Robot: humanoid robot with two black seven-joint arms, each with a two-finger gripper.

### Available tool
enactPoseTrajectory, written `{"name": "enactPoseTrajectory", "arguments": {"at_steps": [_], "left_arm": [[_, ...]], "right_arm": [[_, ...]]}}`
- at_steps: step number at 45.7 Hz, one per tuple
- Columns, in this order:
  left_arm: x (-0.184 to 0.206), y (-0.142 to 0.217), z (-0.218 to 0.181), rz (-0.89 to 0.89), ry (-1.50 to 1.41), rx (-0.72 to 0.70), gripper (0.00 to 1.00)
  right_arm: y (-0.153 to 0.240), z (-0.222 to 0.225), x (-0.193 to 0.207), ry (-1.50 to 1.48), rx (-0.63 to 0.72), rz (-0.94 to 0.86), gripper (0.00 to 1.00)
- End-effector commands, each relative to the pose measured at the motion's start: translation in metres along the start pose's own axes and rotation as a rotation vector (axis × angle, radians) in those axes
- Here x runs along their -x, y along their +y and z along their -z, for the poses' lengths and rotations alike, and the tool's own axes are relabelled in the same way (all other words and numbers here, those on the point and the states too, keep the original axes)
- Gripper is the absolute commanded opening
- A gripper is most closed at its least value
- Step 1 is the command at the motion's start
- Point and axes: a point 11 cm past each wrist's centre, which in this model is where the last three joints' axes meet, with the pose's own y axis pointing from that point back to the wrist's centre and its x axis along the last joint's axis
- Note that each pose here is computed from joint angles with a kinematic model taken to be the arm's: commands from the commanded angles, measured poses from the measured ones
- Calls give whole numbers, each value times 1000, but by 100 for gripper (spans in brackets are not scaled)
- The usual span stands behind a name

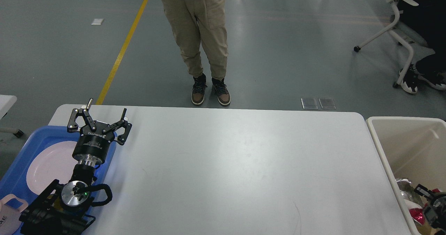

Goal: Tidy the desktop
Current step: 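Open the right gripper inside the bin to drop the can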

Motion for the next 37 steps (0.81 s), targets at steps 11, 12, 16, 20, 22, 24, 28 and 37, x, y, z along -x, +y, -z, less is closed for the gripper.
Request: {"name": "enactPoseTrajectory", "arguments": {"at_steps": [11,12,16,20,22,24,28,37], "left_arm": [[0,0,0,0,0,0,96],[0,0,-1,-1,-1,0,96],[0,0,0,0,0,0,96],[0,0,-1,-1,-1,0,96],[0,0,-1,1,-1,0,96],[0,0,-1,-1,-1,0,96],[0,0,-1,0,-1,0,96],[0,0,0,0,0,0,96]], "right_arm": [[0,4,-7,-11,-8,-14,100],[1,6,-9,-17,-11,-17,100],[4,26,-31,-148,-51,-35,100],[7,44,-43,-386,-99,-16,100],[8,40,-53,-537,-110,-11,100],[9,34,-70,-704,-128,-12,100],[17,50,-91,-1028,-225,57,100],[45,80,-126,-1505,-470,220,100]]}}
